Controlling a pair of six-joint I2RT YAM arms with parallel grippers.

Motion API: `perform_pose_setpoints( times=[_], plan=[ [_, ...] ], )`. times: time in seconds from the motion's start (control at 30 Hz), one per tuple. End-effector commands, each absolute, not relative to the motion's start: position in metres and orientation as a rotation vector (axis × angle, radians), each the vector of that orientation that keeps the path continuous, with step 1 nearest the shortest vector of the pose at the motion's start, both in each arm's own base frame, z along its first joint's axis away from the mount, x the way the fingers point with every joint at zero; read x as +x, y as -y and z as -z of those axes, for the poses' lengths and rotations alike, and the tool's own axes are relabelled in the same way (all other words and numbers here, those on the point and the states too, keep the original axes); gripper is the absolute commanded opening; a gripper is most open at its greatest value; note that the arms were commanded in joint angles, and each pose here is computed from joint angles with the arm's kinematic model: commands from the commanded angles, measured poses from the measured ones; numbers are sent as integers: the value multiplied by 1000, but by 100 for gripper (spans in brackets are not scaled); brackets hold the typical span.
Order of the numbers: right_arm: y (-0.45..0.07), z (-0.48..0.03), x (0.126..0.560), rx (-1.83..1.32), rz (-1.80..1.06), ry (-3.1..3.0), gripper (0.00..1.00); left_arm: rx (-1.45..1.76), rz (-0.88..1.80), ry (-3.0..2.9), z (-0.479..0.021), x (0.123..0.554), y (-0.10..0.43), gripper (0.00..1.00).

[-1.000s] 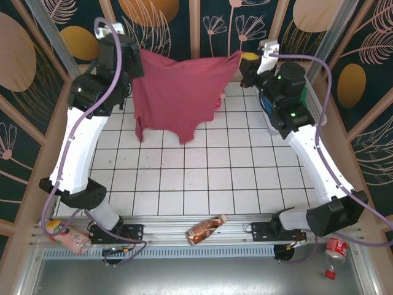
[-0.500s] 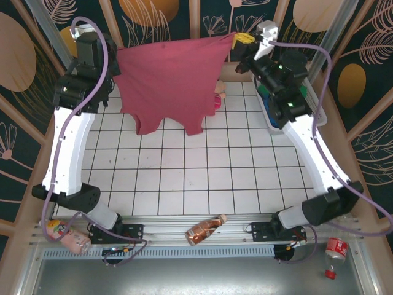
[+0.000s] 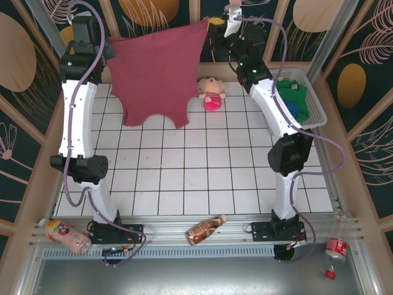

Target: Fold and stack the tank tops

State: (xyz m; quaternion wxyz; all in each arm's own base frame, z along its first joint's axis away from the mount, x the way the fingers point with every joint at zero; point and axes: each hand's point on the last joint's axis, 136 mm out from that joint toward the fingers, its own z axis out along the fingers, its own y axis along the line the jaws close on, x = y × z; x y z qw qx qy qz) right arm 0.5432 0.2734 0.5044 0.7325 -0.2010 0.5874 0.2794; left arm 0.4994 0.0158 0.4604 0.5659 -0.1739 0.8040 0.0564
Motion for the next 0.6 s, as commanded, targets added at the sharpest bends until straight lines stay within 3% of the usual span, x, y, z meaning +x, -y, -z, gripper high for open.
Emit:
perform_pose_setpoints(
  times=[0.0,0.23,0.57],
  plan=[
    [-272,-549,510,-484,-645,-1203,0,-382,-81,-1758,-512,480,-18,0],
    [-268,-438,461,-553,-691,-1498,0,-338,128,-2015,-436,431,15,0],
    [-234,-179,333,-739,-589,-2094,0,-524,524,-2525,-142,265,69,0]
  ],
)
